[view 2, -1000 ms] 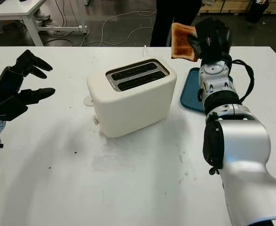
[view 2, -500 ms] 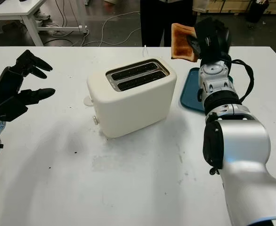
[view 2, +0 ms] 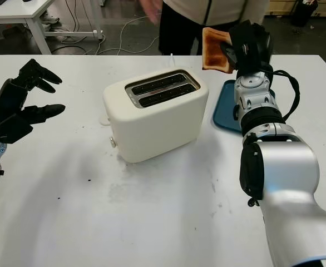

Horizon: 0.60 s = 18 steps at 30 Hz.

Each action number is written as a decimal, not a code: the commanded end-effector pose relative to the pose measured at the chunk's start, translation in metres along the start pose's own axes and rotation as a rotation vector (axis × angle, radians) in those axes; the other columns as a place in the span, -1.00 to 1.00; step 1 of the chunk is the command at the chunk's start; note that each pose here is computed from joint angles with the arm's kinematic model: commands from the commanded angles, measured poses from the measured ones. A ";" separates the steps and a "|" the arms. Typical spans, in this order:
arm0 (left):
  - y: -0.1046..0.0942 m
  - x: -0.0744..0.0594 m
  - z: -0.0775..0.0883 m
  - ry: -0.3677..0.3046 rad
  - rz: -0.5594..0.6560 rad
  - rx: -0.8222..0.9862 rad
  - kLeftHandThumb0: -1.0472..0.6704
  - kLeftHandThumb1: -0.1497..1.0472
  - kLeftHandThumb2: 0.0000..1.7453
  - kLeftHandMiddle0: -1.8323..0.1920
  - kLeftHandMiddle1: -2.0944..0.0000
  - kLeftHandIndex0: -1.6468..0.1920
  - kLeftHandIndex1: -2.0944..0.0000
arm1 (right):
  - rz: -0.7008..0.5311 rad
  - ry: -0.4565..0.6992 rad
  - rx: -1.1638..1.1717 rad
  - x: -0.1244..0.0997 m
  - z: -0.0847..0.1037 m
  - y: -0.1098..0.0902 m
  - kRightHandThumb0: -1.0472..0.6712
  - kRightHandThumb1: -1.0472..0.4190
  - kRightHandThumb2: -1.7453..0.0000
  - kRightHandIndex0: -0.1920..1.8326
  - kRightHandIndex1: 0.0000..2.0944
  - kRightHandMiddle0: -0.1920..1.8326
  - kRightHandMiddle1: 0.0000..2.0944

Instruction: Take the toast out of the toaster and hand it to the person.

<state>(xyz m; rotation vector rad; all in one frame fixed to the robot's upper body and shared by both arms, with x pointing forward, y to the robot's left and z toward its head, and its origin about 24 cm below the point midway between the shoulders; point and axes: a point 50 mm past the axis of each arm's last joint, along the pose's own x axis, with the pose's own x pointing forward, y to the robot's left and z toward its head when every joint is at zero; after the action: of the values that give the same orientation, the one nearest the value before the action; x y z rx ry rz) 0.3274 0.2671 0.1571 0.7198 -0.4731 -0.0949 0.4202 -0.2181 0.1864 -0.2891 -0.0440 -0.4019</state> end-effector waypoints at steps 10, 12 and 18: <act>0.003 -0.001 0.000 -0.002 0.002 0.018 -1.00 0.79 -0.72 0.71 -0.54 0.73 -0.47 | 0.008 -0.021 0.013 0.001 0.009 0.003 -0.10 -0.83 0.89 0.07 0.67 -0.20 0.67; 0.003 -0.001 -0.001 -0.006 0.003 0.021 -1.00 0.79 -0.73 0.70 -0.53 0.73 -0.46 | 0.018 -0.031 0.012 0.001 0.009 0.003 -0.09 -0.83 0.89 0.11 0.67 -0.16 0.67; 0.003 -0.001 0.000 -0.003 0.000 0.034 -1.00 0.79 -0.71 0.70 -0.53 0.74 -0.46 | 0.012 -0.038 0.006 0.000 0.008 0.004 -0.09 -0.83 0.91 0.11 0.67 -0.11 0.67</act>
<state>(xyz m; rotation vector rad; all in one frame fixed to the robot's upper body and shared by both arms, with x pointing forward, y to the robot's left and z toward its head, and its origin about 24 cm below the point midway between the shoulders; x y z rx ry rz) 0.3273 0.2678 0.1568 0.7190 -0.4748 -0.0882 0.4205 -0.2168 0.1863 -0.2990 -0.0432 -0.3890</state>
